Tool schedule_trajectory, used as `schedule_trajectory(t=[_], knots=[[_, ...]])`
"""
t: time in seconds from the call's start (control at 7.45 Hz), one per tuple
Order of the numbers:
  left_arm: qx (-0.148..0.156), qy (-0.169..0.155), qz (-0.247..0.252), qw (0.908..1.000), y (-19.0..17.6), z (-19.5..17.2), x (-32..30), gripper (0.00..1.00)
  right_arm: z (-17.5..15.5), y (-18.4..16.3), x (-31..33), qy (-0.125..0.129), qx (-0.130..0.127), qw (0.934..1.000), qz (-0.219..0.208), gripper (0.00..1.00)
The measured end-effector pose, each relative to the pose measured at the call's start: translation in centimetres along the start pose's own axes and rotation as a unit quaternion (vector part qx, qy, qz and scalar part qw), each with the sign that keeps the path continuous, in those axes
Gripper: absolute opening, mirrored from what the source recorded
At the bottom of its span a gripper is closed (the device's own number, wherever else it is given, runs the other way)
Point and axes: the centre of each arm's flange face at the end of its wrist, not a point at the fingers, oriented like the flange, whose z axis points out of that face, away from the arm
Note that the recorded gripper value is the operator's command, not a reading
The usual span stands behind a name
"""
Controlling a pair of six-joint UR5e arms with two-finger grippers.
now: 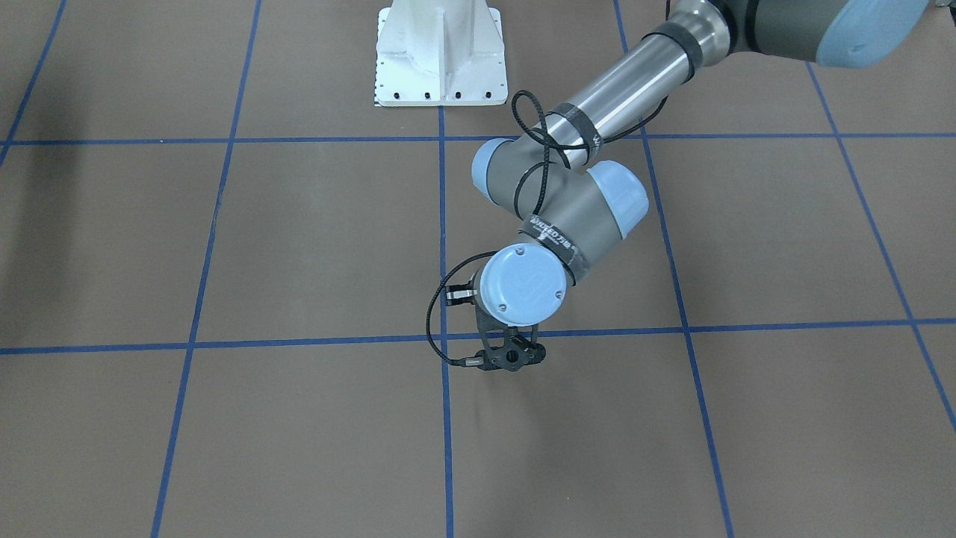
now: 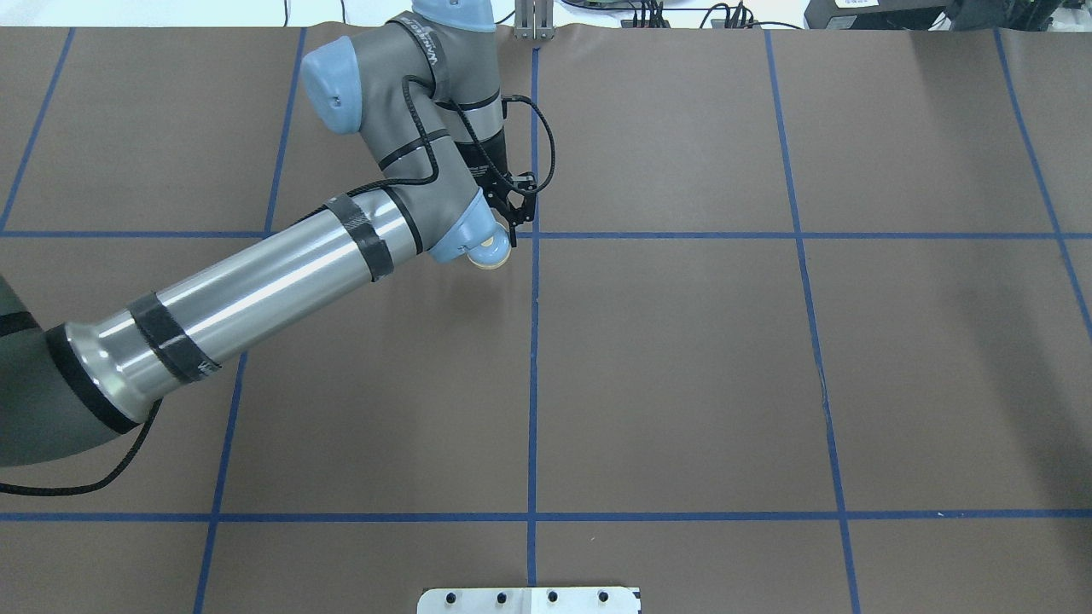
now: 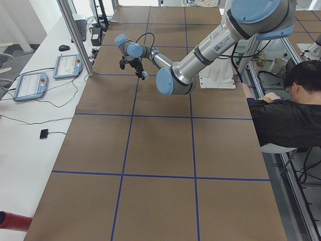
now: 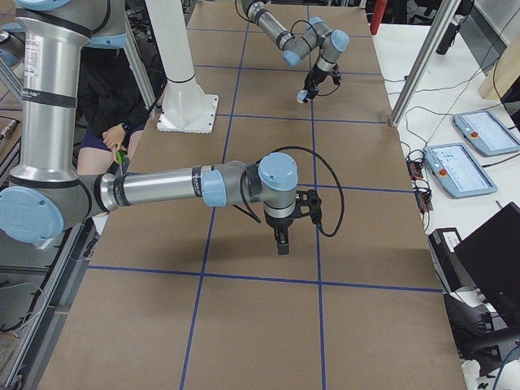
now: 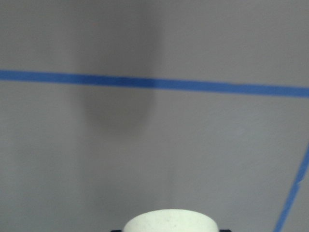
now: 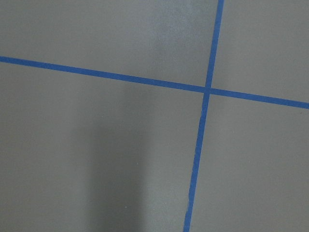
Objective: Place and press bell with both arms
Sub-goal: 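Carry the blue bell with the left gripper toward the grid center, then lower the bell onto the table and open the left gripper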
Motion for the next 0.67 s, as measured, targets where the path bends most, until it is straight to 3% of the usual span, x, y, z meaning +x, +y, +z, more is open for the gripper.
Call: schedule_trajectory(t=[0.27,0.4,0.67], knots=[[-0.001,0.011,-0.002,0.9999,1.3,2.1,2.8,0.45,0.0,0.0,-0.1,-0.004,0.000,1.0000,0.006,1.00],[0.005,0.015,-0.001,0.9999,1.4,3.1,3.3,0.54,-0.1,0.0,-0.2,-0.006,0.001,0.9999,0.013,1.00],[0.019,0.013,0.000,0.9997,1.2,3.9,3.4,0.96,-0.2,0.0,-0.4,-0.008,0.002,0.9998,0.016,1.00]])
